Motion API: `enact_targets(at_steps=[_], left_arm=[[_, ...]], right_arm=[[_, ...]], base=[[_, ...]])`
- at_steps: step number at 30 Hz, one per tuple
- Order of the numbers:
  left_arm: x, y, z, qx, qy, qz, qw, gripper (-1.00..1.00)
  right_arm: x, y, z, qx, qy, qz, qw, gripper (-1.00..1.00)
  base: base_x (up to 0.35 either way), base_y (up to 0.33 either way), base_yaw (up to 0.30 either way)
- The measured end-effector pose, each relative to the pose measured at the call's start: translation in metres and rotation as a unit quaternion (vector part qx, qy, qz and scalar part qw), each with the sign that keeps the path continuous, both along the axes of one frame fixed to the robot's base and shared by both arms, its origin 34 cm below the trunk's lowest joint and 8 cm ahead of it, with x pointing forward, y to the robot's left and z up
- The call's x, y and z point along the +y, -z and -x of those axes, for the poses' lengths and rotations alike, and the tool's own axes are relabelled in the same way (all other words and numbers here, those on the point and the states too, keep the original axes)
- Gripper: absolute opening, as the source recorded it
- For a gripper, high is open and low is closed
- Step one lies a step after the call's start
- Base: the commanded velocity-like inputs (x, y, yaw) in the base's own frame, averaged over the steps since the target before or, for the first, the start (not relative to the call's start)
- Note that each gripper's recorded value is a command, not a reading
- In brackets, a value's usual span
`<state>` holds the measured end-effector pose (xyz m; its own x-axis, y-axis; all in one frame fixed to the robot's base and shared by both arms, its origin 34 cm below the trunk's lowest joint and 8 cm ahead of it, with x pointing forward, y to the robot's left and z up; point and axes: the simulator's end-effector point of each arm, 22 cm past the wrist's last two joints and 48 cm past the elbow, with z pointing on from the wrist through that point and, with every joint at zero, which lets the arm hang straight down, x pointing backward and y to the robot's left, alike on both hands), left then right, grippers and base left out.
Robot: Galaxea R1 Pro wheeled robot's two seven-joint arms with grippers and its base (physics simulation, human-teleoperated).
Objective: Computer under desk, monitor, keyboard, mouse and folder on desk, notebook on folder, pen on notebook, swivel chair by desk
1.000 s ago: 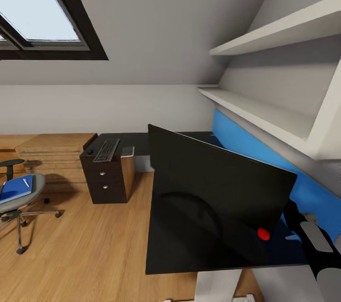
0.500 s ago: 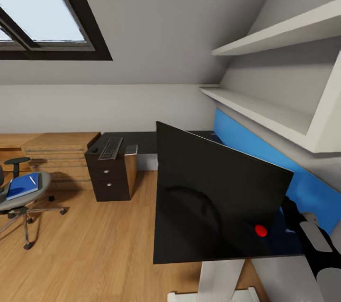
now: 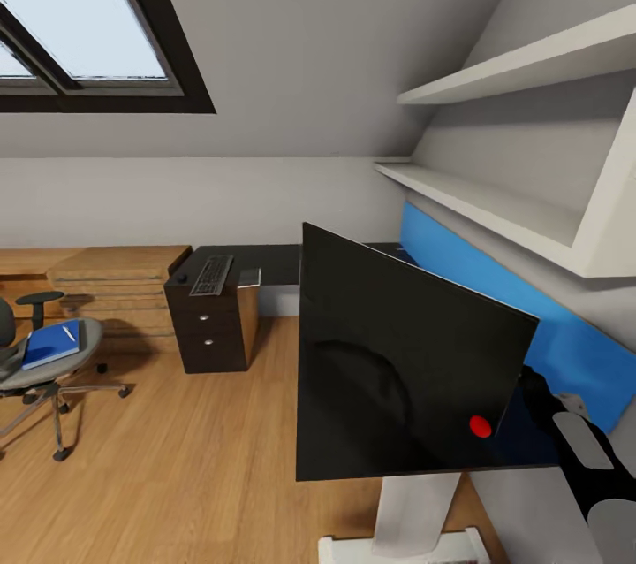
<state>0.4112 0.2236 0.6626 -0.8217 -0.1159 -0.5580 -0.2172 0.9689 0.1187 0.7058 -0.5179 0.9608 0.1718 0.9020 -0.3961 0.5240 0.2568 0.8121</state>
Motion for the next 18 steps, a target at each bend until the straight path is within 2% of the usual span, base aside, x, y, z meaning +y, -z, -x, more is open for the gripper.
enact_targets(at_steps=[7,12,18], left_arm=[[-0.001,0.0,0.0,0.0,0.001,0.001,1.0,1.0],[-0.001,0.0,0.0,0.0,0.001,0.0,1.0,1.0],[0.0,0.0,0.0,0.0,0.001,0.0,1.0,1.0]], right_arm=[[0.0,0.0,0.0,-0.003,0.002,-0.001,1.0,1.0],[-0.007,-0.014,-0.003,-0.036,0.013,0.008,0.9992,1.0],[-0.005,-0.025,-0.009,-0.063,0.007,0.015,0.9979,1.0]], base=[[0.048,-0.169,0.0],[0.07,-0.11,0.0],[0.009,-0.014,0.0]])
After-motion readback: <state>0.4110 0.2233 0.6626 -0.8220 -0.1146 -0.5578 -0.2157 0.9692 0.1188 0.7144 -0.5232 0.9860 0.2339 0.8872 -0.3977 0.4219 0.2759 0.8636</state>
